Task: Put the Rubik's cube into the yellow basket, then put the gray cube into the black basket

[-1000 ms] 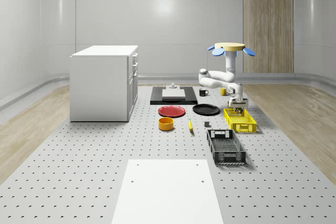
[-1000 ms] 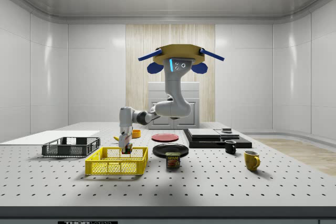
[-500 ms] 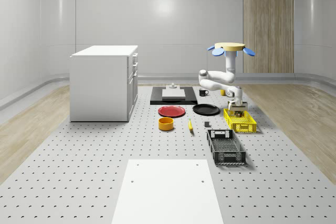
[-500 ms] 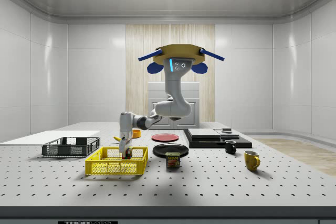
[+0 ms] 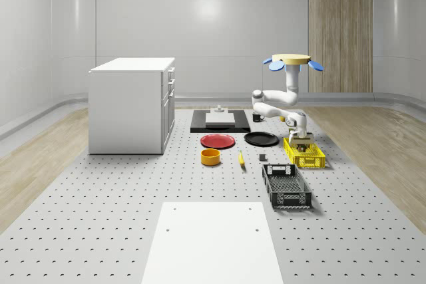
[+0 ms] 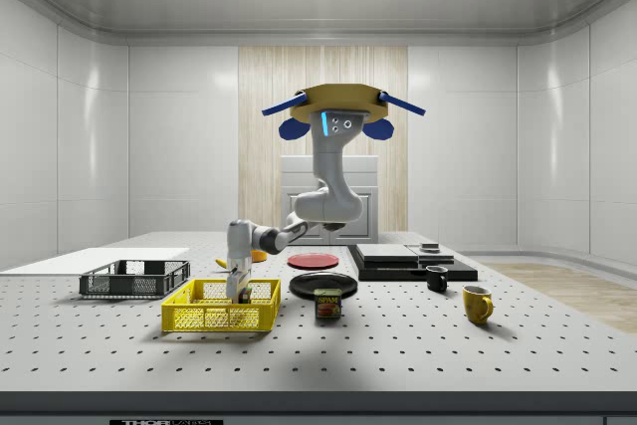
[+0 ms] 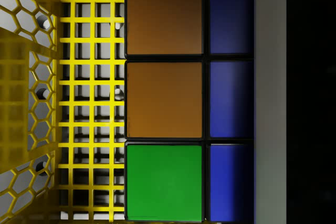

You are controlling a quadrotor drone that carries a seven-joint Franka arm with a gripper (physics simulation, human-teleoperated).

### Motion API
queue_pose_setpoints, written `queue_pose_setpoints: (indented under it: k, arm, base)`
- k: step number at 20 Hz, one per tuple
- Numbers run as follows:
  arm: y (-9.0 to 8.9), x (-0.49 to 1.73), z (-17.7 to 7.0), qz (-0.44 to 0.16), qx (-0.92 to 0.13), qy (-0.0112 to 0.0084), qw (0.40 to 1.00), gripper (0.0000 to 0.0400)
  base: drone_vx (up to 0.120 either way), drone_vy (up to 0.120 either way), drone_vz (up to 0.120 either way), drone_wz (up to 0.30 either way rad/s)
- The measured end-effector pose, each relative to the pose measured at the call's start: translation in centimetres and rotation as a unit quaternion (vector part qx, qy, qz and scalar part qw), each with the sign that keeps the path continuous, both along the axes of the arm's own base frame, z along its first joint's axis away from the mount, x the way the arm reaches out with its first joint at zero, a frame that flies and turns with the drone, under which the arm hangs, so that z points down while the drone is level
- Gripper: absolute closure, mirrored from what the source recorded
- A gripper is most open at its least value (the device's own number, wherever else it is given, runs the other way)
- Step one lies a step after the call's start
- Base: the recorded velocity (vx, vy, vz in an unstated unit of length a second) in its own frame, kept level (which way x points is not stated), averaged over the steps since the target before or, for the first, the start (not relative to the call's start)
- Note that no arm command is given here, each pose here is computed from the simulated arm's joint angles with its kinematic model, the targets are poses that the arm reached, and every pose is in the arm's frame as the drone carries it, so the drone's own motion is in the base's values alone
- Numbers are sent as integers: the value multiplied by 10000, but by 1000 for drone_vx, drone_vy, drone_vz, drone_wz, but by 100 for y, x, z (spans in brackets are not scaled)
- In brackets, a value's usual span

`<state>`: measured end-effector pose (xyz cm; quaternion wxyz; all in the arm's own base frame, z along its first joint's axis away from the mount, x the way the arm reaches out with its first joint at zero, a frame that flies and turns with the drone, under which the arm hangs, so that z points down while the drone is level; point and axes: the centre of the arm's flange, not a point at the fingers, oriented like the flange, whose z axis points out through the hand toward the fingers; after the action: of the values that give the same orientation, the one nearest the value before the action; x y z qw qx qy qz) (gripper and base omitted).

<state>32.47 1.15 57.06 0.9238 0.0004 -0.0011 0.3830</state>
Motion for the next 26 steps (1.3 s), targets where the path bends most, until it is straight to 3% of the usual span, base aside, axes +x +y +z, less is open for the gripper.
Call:
queue_pose_setpoints:
  k: [8, 12, 20, 26]
  arm:
    - [5, 0, -23, 0, 0, 0, 10000, 12]
    - [6, 0, -175, 0, 0, 0, 10000, 4]
    - [6, 0, -356, -1, 0, 1, 10000, 1]
    - [6, 0, -388, -1, 0, 1, 10000, 0]
  base:
    - [0, 0, 0, 0]
    - [0, 0, 0, 0]
    - [0, 0, 120, 0]
    - [0, -113, 60, 0]
